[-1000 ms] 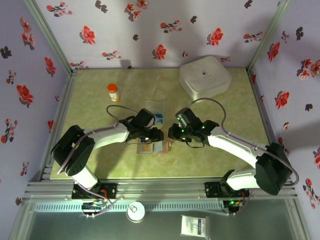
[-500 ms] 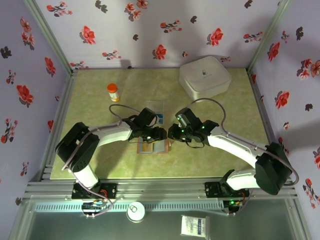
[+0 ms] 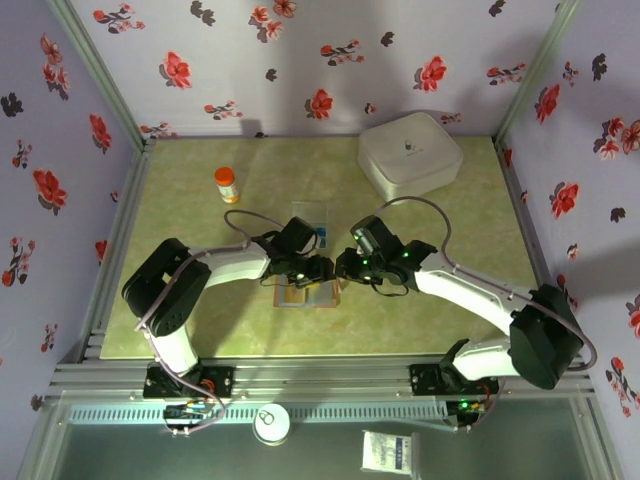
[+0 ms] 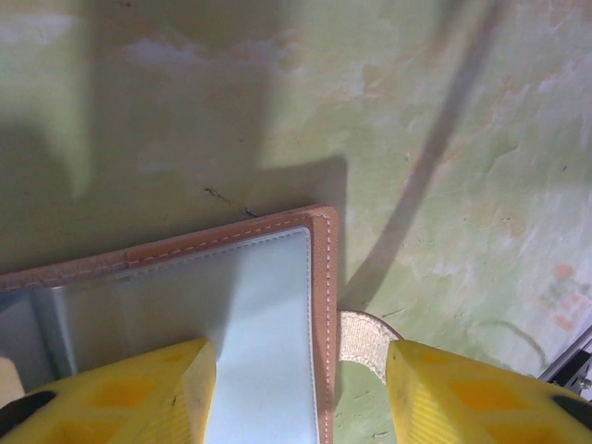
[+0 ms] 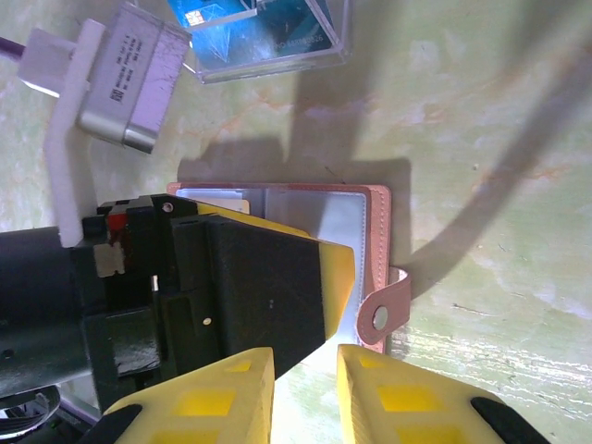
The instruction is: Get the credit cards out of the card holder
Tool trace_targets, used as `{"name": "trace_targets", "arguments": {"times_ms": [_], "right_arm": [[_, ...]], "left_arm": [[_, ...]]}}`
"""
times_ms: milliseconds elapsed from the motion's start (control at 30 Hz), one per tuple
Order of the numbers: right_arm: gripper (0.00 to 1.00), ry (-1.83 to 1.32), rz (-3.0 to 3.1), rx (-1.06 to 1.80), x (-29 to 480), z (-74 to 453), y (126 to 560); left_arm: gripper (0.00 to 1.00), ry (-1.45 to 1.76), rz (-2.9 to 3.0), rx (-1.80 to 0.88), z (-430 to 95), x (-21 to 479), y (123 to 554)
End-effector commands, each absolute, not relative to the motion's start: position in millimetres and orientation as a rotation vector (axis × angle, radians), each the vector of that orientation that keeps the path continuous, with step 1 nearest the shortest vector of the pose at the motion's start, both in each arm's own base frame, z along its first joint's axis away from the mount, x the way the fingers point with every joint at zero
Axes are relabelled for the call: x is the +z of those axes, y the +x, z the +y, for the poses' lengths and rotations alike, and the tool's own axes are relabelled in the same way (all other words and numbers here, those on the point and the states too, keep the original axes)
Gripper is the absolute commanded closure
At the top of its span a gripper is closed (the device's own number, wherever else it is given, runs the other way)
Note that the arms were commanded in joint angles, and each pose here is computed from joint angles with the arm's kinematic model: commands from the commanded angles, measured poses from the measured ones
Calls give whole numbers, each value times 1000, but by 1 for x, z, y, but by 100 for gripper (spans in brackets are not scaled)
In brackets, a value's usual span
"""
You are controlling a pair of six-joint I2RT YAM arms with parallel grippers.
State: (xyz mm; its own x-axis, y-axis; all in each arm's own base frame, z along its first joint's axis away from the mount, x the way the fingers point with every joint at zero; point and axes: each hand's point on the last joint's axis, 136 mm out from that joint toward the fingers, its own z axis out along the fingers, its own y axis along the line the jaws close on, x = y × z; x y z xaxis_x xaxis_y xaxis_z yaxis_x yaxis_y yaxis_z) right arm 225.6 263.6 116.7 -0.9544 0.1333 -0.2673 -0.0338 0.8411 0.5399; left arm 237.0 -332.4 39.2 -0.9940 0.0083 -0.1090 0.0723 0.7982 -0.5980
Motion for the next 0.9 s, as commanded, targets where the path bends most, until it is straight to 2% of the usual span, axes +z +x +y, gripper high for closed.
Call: {"name": "trace_targets", "arguments": {"times_ms": [0, 267, 867], "right_arm": [[75, 68, 2737, 823, 111, 268, 225], [75, 0, 2790, 838, 101, 289, 215], [63, -34, 2932, 664, 56, 302, 205]], "left_arm": [[49, 103, 2820, -989, -334, 67, 243], [49, 27, 2784, -943, -303, 74, 249], [51, -99, 2796, -868, -246, 62, 244]]}}
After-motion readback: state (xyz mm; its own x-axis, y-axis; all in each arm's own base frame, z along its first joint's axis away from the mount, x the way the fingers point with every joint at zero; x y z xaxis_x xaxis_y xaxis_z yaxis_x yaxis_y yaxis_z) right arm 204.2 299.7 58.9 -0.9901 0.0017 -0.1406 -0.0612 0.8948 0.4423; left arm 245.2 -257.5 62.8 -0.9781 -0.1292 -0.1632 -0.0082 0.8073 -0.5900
